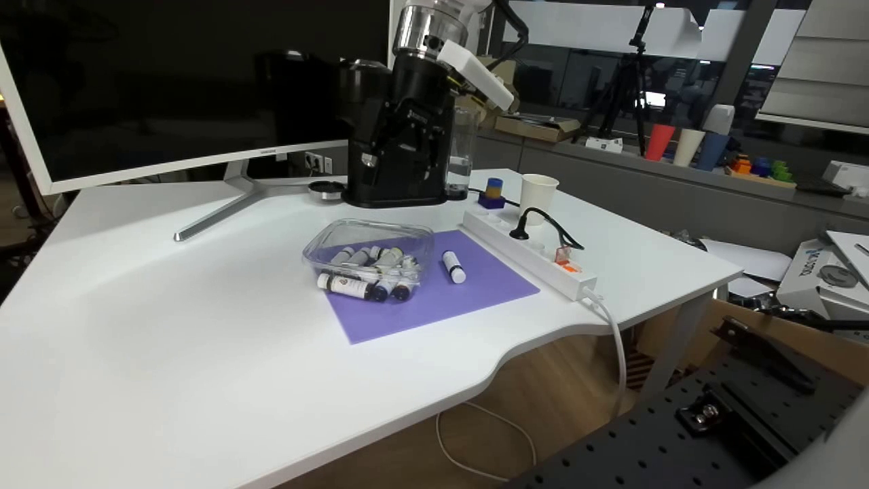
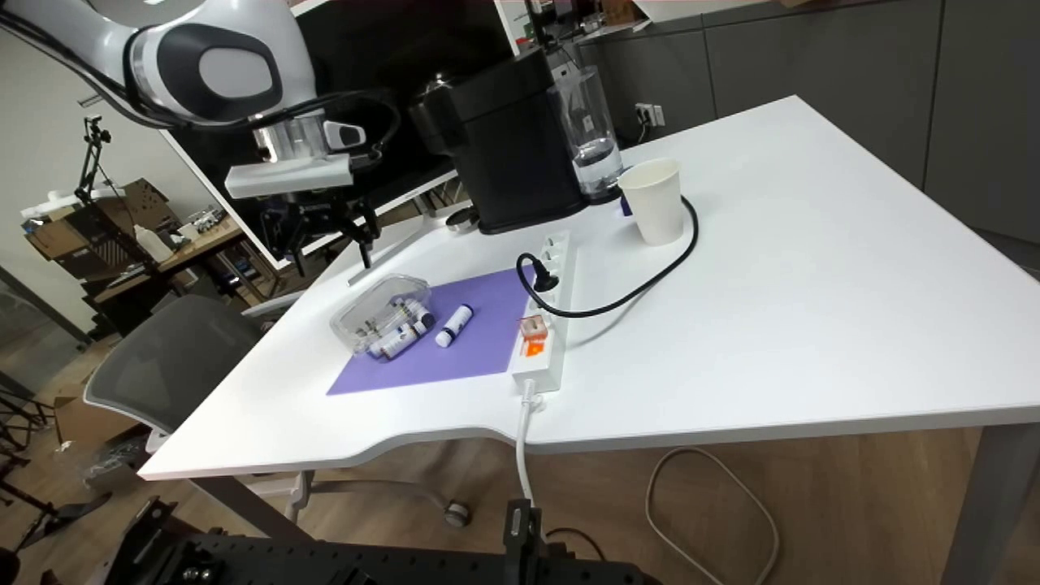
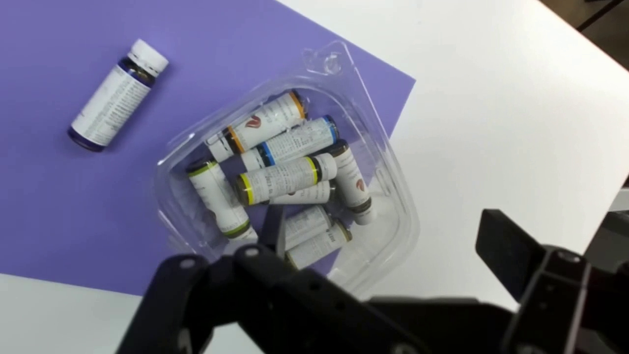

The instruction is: Close the lid of the bowl

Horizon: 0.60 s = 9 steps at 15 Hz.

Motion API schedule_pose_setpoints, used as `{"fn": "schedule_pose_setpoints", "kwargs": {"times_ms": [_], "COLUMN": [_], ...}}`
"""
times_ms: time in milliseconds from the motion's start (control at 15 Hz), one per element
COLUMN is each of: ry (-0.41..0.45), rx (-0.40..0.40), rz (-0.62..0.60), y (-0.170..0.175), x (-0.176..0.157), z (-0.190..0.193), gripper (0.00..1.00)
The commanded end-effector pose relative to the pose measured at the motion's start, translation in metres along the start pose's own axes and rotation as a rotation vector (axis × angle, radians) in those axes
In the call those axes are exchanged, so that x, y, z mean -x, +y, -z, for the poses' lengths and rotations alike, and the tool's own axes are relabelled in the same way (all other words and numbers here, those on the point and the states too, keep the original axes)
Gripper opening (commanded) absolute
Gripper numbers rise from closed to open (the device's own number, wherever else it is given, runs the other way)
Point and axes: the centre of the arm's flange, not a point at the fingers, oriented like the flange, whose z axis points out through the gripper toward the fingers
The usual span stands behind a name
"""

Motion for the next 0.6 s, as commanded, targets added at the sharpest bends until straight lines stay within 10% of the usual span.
{"fn": "schedule_pose_setpoints", "kwargs": {"times_ms": [0,533], "ry": [-0.023,-0.101], "rx": [0.105,0.302], "rz": [-0.164,-0.492], "y": [-0.009,-0.016], "x": [0.010,0.032], "z": [0.020,0.043], "gripper": [1.00,1.00]}}
